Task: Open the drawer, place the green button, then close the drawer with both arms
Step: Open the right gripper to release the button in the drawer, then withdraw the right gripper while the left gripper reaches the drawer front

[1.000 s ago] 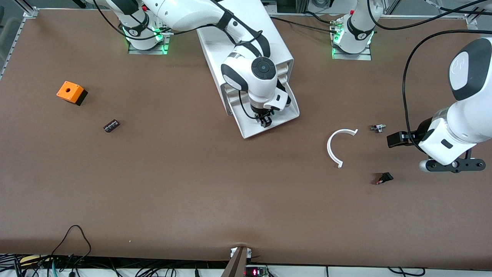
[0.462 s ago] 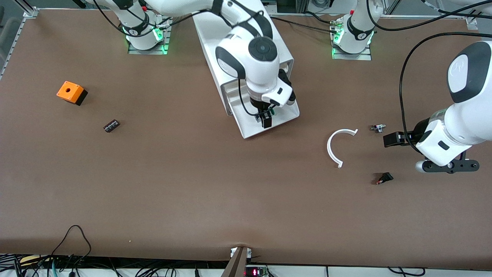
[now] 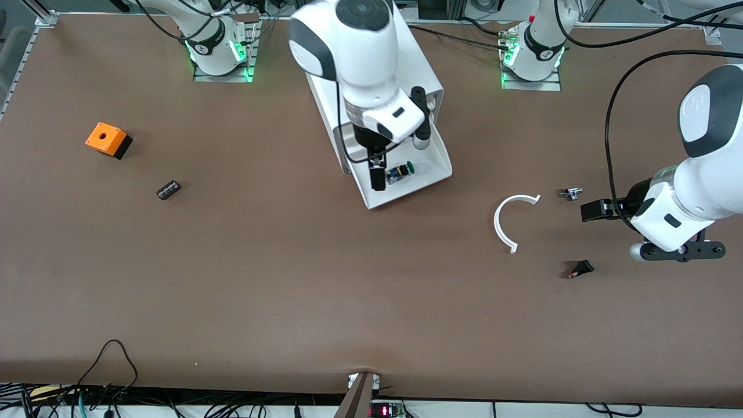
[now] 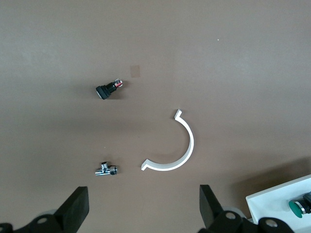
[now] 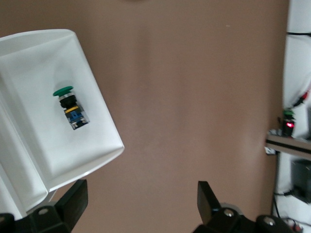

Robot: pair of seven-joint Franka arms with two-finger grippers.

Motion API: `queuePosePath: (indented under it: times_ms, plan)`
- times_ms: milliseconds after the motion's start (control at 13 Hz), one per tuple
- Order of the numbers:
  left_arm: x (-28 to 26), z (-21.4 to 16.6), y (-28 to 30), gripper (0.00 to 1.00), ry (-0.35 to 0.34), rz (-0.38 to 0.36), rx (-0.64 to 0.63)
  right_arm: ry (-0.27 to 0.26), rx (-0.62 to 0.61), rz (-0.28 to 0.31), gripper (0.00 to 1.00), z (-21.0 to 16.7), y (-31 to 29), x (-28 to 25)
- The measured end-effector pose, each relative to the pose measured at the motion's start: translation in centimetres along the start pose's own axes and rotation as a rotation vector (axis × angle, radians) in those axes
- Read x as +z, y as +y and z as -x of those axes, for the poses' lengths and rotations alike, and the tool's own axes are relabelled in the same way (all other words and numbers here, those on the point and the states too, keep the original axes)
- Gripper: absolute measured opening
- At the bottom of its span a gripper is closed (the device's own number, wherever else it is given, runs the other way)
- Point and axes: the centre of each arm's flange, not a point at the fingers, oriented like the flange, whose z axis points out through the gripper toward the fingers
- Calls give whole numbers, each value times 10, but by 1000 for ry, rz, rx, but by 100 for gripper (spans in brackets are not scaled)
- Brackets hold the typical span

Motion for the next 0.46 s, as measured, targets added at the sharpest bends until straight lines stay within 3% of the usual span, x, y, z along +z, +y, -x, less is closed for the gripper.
queuePosePath:
  times_ms: [154, 462]
  plan:
    - [1, 0, 0, 100, -4, 0, -3, -22, 109, 21, 100, 22, 13, -28]
    - [3, 0, 1, 100, -7, 2, -16, -156, 433, -34, 100, 60, 11, -56]
